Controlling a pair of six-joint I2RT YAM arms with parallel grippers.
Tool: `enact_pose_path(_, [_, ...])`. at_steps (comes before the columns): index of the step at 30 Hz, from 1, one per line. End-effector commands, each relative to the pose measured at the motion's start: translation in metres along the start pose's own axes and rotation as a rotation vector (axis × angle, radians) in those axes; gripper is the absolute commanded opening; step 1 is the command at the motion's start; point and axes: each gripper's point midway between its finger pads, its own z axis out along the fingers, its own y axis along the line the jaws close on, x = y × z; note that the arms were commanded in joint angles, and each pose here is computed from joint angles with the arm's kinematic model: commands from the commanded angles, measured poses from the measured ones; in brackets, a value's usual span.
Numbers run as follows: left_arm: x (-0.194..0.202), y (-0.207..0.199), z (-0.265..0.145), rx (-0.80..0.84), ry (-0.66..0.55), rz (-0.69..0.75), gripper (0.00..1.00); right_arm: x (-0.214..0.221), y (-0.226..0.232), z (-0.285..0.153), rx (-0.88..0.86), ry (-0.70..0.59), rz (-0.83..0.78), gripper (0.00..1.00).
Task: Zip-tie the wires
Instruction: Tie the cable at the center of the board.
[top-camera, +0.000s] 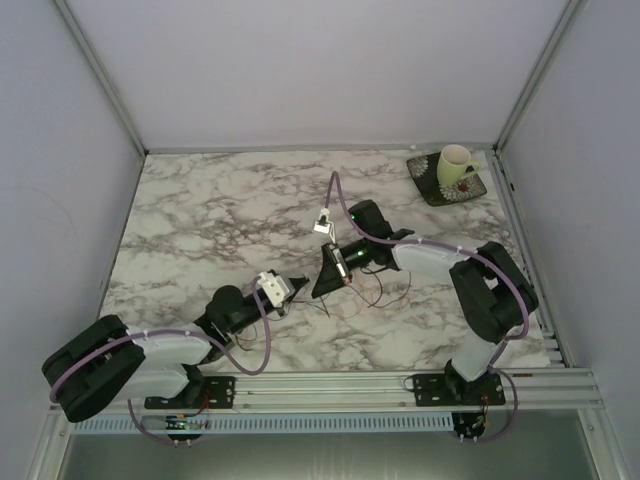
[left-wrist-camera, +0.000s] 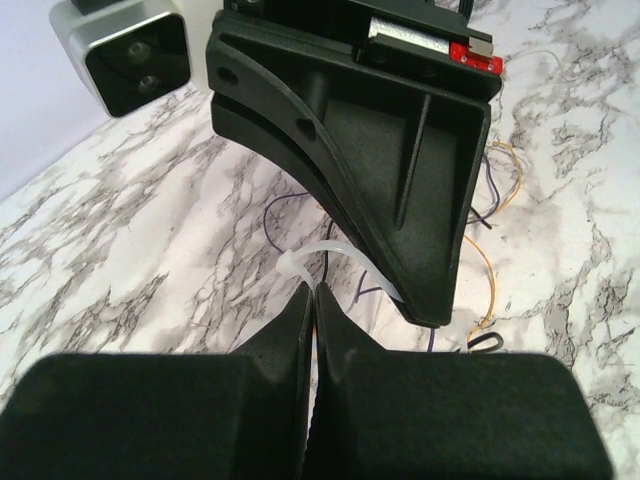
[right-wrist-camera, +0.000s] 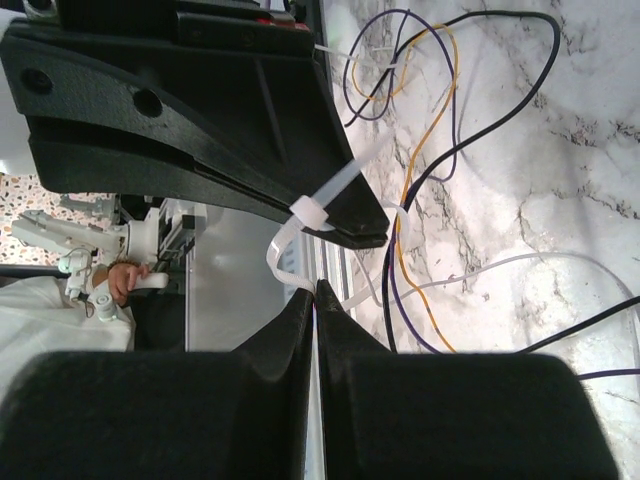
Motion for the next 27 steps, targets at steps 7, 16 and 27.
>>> enact_pose_path(7, [-0.003,-0.006,0.002,0.019,-0.012,0.015,0.0,-0.026,-0.003,-0.005,0.017,-0.039,-0.033,0.0])
enact_pose_path(16, [-0.002,0.003,0.001,-0.041,-0.011,-0.007,0.0,-0.013,0.006,-0.009,-0.006,-0.026,-0.048,0.0])
enact_pose_path(27, [0.004,0.005,0.002,-0.063,0.012,-0.035,0.0,-0.013,0.016,-0.01,-0.042,-0.021,-0.084,0.1])
